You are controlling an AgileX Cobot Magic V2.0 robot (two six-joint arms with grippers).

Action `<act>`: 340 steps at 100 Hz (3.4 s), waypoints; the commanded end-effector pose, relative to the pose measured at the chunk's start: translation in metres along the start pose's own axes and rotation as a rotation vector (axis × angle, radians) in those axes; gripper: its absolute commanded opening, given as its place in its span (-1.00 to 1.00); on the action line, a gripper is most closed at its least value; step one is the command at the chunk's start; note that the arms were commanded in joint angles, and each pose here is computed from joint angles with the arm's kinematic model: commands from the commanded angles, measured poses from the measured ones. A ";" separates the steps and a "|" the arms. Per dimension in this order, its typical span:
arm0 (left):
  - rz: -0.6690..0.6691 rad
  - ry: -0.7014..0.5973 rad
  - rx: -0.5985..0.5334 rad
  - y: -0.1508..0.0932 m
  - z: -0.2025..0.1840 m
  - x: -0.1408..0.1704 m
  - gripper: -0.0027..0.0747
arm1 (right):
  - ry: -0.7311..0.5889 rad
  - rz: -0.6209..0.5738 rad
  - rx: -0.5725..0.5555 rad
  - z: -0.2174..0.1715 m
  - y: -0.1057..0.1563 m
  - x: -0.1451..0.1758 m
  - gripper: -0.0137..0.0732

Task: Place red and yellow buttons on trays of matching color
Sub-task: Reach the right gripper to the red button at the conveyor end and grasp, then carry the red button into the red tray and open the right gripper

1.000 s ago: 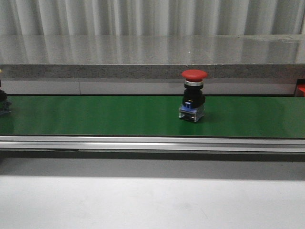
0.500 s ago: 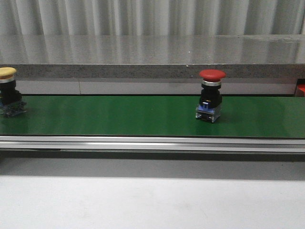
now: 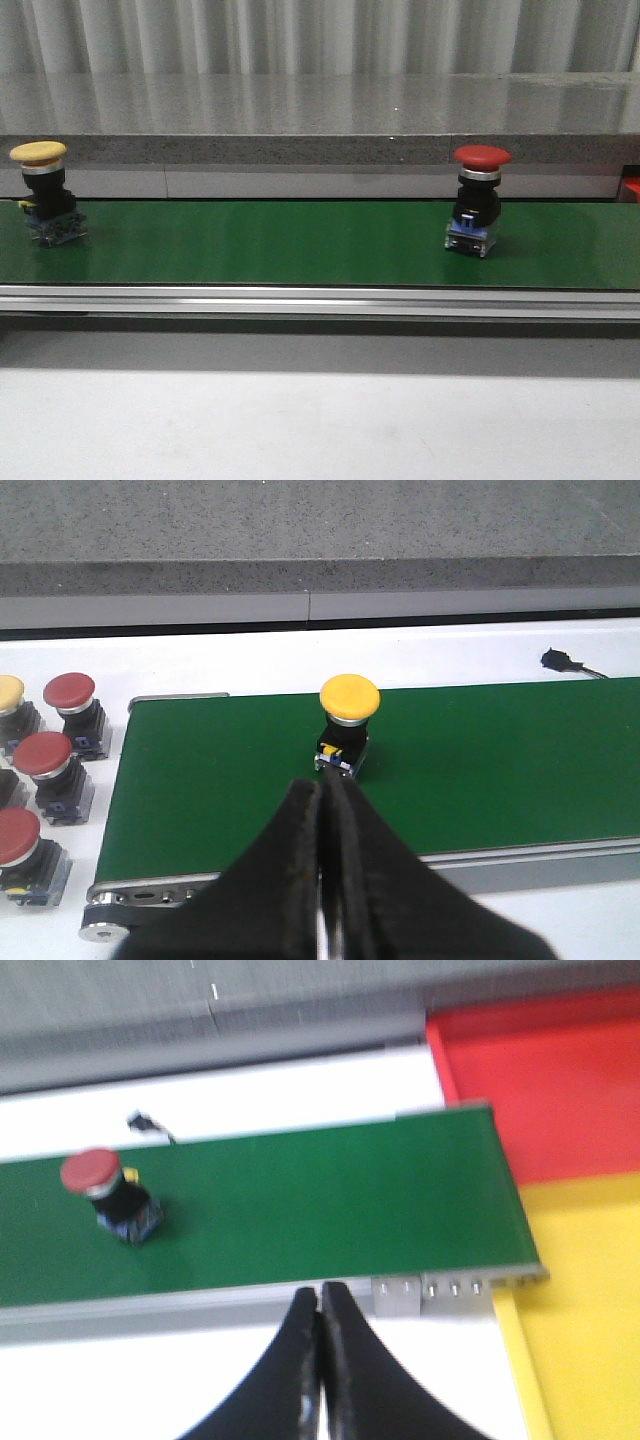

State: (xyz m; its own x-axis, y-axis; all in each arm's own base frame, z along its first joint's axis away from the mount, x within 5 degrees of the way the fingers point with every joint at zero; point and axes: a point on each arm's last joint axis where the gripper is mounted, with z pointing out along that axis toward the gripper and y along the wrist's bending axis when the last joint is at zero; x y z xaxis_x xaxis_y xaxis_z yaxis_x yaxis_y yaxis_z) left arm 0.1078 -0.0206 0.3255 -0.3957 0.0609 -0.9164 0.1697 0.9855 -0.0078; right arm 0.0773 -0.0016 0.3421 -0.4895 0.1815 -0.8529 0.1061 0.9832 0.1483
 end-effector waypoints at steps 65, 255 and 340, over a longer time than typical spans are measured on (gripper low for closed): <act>-0.007 -0.104 0.018 -0.002 -0.004 -0.014 -0.98 | 0.240 -0.080 -0.293 0.098 0.036 -0.042 0.77; -0.007 -0.104 0.018 -0.002 -0.004 -0.014 -0.98 | 0.259 0.223 0.090 0.311 -0.165 -0.148 -0.48; -0.007 -0.104 0.018 -0.002 -0.004 -0.014 -0.98 | 0.325 0.281 0.162 0.342 -0.213 -0.111 -0.47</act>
State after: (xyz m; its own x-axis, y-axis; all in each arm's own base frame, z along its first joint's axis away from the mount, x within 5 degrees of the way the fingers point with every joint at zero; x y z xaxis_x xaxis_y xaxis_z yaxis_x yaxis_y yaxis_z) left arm 0.1079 -0.0207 0.3259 -0.3912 0.0589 -0.9184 0.1696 0.9855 -0.0091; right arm 0.4047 -0.2364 0.2018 -0.7147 0.4791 -0.5095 0.4081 0.8773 0.2525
